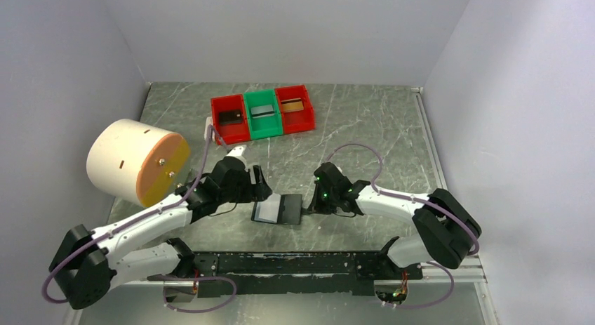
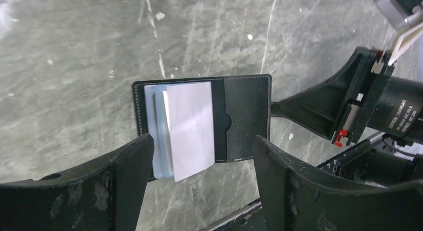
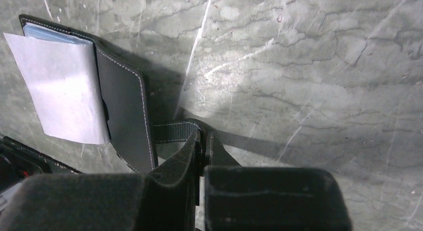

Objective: Take the credit cards out of the card holder

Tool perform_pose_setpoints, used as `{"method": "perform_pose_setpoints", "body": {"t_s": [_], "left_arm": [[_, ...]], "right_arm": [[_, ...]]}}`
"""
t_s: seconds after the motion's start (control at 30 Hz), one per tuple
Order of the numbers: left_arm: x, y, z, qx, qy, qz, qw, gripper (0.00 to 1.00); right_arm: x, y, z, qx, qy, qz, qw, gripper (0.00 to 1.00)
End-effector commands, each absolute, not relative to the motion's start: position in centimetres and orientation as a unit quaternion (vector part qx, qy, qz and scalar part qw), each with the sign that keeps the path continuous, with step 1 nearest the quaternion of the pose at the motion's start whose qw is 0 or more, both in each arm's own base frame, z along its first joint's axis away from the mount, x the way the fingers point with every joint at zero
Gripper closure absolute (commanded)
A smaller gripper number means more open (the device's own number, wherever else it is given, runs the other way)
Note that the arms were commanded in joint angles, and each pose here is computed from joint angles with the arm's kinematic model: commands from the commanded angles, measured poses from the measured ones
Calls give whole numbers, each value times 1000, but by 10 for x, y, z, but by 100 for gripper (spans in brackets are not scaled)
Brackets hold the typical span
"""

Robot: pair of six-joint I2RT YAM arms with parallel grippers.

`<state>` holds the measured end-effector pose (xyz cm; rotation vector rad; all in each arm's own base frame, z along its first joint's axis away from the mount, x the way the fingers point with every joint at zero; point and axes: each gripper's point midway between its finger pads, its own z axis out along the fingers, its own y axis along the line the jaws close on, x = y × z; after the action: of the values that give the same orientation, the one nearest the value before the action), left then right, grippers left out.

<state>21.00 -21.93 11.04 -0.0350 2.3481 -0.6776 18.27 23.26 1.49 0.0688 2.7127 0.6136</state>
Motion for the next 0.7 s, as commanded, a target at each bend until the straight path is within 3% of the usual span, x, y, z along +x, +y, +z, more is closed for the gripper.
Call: {"method": "perform_pose_setpoints", "body": {"t_s": [0.0,0.3,0.47,0.67], "left_arm": [[209,-256,130,40,885,-327,329,24],[203,-261,88,13,917,-304,257,23],[205,-250,76,-13,928,-273,255,23],[197,-262,74,14,923,-304,237,28]], "right_arm": [[191,235,15,33,959,216,183,100],[189,229,5,44,962,202,177,100],[188,229,3,45,963,202,173,100],[188,229,3,46,963,199,174,100]]}}
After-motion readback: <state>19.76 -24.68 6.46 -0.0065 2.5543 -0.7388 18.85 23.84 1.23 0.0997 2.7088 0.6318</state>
